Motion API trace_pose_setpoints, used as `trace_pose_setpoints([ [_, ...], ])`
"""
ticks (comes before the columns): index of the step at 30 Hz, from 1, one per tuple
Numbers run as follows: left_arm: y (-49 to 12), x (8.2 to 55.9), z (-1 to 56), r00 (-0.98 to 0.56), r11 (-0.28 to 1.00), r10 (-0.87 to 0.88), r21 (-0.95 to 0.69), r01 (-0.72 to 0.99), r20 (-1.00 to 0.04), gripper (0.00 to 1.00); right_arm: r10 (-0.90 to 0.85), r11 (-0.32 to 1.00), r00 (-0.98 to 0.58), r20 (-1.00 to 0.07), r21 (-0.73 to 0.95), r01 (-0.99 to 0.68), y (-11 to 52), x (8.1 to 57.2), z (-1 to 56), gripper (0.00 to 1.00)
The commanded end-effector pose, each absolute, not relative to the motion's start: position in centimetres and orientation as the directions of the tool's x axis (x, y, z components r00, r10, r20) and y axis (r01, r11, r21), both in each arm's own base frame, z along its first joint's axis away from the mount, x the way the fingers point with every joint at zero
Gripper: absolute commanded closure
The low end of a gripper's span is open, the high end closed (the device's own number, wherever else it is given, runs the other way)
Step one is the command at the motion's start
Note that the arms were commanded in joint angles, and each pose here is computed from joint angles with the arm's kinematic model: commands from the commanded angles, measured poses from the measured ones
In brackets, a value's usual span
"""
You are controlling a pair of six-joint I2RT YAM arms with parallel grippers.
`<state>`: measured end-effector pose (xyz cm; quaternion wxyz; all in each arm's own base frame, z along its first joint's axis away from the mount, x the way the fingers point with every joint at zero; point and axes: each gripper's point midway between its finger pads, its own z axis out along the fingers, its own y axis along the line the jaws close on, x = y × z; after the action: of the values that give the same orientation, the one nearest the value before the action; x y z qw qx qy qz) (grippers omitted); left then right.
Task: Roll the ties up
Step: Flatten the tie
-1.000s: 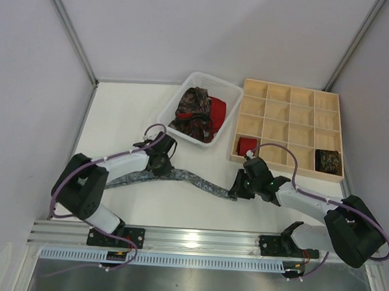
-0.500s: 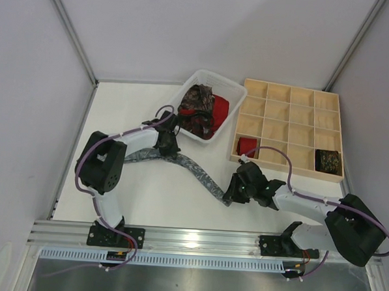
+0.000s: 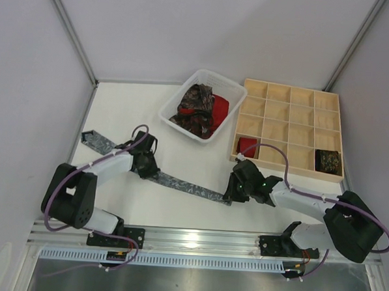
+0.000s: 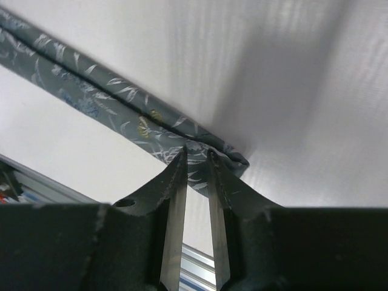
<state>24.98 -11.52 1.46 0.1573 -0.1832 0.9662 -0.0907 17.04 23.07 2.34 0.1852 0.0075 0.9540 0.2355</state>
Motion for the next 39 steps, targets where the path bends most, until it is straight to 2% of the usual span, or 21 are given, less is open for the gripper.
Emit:
trace_pose_setpoints([
  [1,-10.8,23.3,1.6,-0.886,0.921,-0.375,-0.219,-0.322,-0.273,0.88,0.019,0.956,-0.948,-0.319,0.283,-0.076,18.7,15.2,0.9,0.74],
  [5,-14.1,23.6,4.8,-0.888,0.93,-0.312,-0.297,-0.214,-0.337,0.81,0.023,0.929,-0.94,-0.34,0.354,-0.105,20.3,15.8,2.5,0.73],
  [7,-17.0,23.3,7.5,-0.872,0.936,-0.253,-0.333,-0.112,-0.418,0.75,0.033,0.927,-0.931,-0.364,0.36,-0.108,20.7,16.4,3.9,0.73],
  [9,-20.8,22.3,9.2,-0.872,0.914,-0.206,-0.405,-0.01,-0.444,0.75,0.043,0.923,-0.921,-0.386,0.368,-0.112,20.9,16.5,5.0,0.73],
  [12,-25.0,20.6,9.5,-0.898,0.863,-0.165,-0.501,0.068,-0.407,0.9,0.067,0.905,-0.914,-0.4,0.411,-0.114,21.4,16.1,6.4,0.73],
  [18,-30.4,18.9,7.4,-0.947,0.798,-0.076,-0.589,0.131,-0.313,1.0,0.093,0.883,-0.919,-0.383,0.458,-0.102,21.6,14.9,6.3,0.71],
  [20,-31.5,18.7,6.9,-0.957,0.787,-0.057,-0.602,0.133,-0.285,1.0,0.114,0.888,-0.92,-0.376,0.453,-0.075,21.3,14.9,5.6,0.72],
  [24,-34.3,18.5,7.8,-0.955,0.749,-0.015,-0.636,0.185,-0.296,1.0,0.127,0.904,-0.923,-0.362,0.426,-0.043,20.7,15.0,3.2,0.75],
  [31,-36.1,16.5,6.9,-0.963,0.731,0.037,-0.65,0.209,-0.267,1.0,0.18,0.943,-0.923,-0.341,0.326,0.063,18.5,15.2,-0.8,0.78],
  [35,-36.7,15.9,6.5,-0.965,0.723,0.051,-0.657,0.213,-0.257,1.0,0.17,0.941,-0.923,-0.346,0.334,0.048,18.9,15.0,-0.3,0.78],
  [39,-36.2,16.4,7.2,-0.953,0.743,0.043,-0.627,0.232,-0.301,1.0,0.166,0.934,-0.918,-0.36,0.356,0.029,19.1,15.0,1.6,0.77],
])
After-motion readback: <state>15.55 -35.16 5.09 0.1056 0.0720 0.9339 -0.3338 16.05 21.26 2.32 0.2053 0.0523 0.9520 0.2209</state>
